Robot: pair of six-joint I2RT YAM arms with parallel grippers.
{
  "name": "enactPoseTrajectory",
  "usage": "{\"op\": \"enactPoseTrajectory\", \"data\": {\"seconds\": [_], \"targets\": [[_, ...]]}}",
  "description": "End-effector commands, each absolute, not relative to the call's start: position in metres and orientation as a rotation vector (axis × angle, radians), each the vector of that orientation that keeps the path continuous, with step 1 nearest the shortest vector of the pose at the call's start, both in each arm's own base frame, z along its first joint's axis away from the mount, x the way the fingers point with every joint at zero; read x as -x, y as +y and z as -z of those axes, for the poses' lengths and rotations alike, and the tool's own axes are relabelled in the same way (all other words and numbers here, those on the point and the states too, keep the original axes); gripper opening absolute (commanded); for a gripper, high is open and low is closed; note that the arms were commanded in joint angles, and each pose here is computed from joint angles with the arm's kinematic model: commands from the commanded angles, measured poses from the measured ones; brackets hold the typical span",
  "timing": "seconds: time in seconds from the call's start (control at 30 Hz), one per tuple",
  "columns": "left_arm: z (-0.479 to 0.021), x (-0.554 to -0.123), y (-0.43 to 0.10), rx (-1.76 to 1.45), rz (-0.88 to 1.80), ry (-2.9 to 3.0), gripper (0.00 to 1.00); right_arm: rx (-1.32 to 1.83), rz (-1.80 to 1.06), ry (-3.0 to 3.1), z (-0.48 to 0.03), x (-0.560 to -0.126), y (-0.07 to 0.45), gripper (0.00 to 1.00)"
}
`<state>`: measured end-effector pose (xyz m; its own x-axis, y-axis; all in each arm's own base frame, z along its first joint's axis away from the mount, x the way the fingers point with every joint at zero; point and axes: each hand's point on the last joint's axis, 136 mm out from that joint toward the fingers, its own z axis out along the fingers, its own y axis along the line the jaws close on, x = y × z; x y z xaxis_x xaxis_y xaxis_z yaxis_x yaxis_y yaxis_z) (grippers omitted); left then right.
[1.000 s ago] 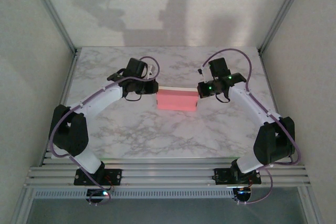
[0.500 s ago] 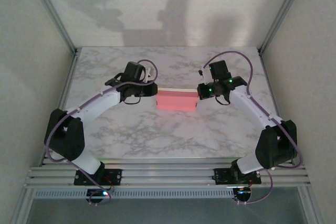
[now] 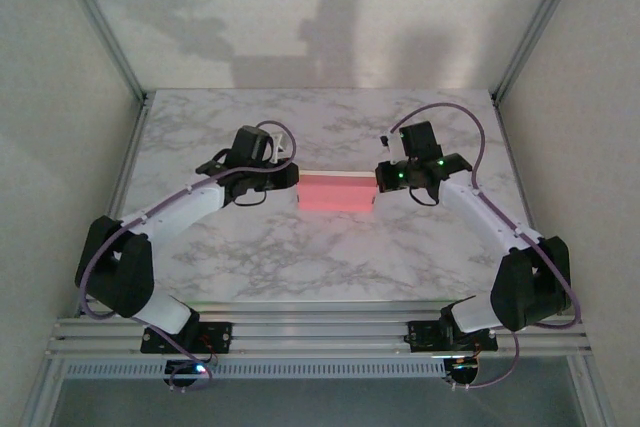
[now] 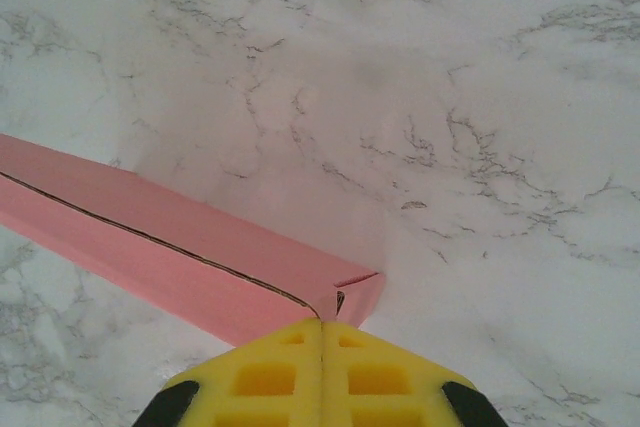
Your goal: Fold the paper box
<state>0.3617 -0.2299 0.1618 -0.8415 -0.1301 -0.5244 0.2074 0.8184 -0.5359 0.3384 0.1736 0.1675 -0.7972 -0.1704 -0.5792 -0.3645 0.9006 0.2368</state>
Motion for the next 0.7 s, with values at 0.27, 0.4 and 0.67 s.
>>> {"op": "enactPoseTrajectory", "data": {"seconds": [0.27, 0.4, 0.67], "targets": [[-0.149, -0.354, -0.225, -0.005, 0.782, 2.477, 0.12, 0.252, -0.495, 2.542, -0.156, -0.329, 0.171, 0.0], [-0.148, -0.353, -0.226, -0.004, 0.784, 2.476, 0.12, 0.208, -0.519, 2.538, -0.155, -0.328, 0.172, 0.0], [-0.145, -0.35, -0.227, -0.005, 0.781, 2.483, 0.12, 0.171, -0.52, 2.537, -0.148, -0.324, 0.174, 0.0]]}}
